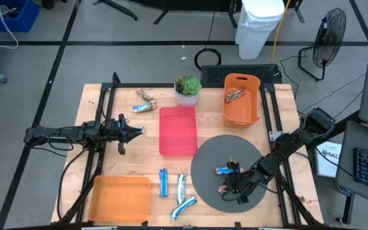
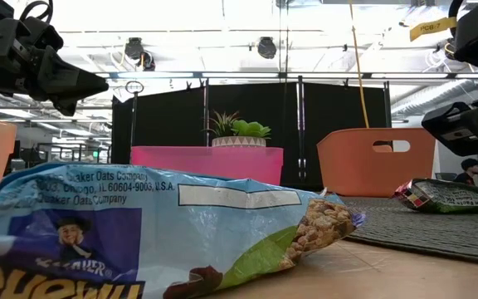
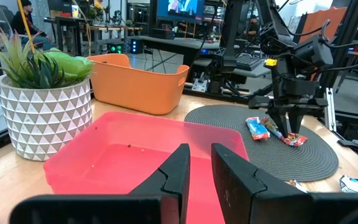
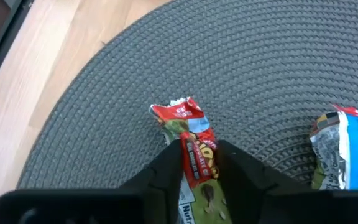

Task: Pick and place Granola Bars by type
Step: Put the green/red granola bar into the top right orange bin

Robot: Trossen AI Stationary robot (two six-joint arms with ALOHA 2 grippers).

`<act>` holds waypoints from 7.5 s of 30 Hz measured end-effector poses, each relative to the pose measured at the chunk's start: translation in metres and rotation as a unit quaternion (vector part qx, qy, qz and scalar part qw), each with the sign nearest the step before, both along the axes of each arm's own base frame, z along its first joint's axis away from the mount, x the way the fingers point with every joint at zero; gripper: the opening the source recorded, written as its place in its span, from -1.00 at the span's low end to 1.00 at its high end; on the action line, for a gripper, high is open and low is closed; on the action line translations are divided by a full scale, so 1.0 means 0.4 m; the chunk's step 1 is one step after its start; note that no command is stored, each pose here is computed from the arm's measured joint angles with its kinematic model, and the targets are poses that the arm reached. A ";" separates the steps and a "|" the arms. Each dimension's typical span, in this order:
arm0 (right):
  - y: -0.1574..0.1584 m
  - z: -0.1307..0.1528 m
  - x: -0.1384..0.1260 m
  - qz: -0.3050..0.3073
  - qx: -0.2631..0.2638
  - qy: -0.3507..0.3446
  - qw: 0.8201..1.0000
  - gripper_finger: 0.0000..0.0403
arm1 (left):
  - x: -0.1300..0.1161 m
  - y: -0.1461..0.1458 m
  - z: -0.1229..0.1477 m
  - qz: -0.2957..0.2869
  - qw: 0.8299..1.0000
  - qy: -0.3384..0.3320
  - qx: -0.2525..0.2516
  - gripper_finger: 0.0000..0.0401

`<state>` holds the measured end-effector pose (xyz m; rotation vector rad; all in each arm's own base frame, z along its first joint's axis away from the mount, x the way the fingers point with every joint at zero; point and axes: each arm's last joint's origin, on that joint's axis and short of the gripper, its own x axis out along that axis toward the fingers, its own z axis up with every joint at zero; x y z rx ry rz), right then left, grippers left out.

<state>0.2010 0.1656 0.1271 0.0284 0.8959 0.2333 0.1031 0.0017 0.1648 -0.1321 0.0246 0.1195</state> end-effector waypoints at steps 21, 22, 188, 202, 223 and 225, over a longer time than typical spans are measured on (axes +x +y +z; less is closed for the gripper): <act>0.008 0.057 0.009 0.020 0.040 -0.071 0.997 -0.97 | 0.000 0.000 0.000 0.000 1.000 0.000 0.000 -0.64; 0.007 0.068 0.008 0.022 0.043 -0.078 0.996 -0.97 | 0.000 0.000 0.000 0.000 1.000 0.000 0.000 -0.64; -0.738 0.119 -0.121 -0.377 0.077 -0.010 0.923 -0.99 | 0.000 0.000 0.000 0.000 1.000 0.000 0.000 -0.64; -0.740 0.121 -0.120 -0.387 0.084 -0.014 0.918 -0.84 | 0.000 0.000 0.000 0.000 1.000 0.000 0.000 -0.64; -0.743 0.139 -0.116 -0.400 0.088 -0.049 0.911 -0.46 | 0.000 0.000 0.000 0.000 1.000 0.000 0.000 -0.64; -0.743 0.152 -0.117 -0.399 0.083 -0.069 0.910 -0.44 | 0.000 0.000 0.000 0.000 1.000 0.000 0.000 -0.64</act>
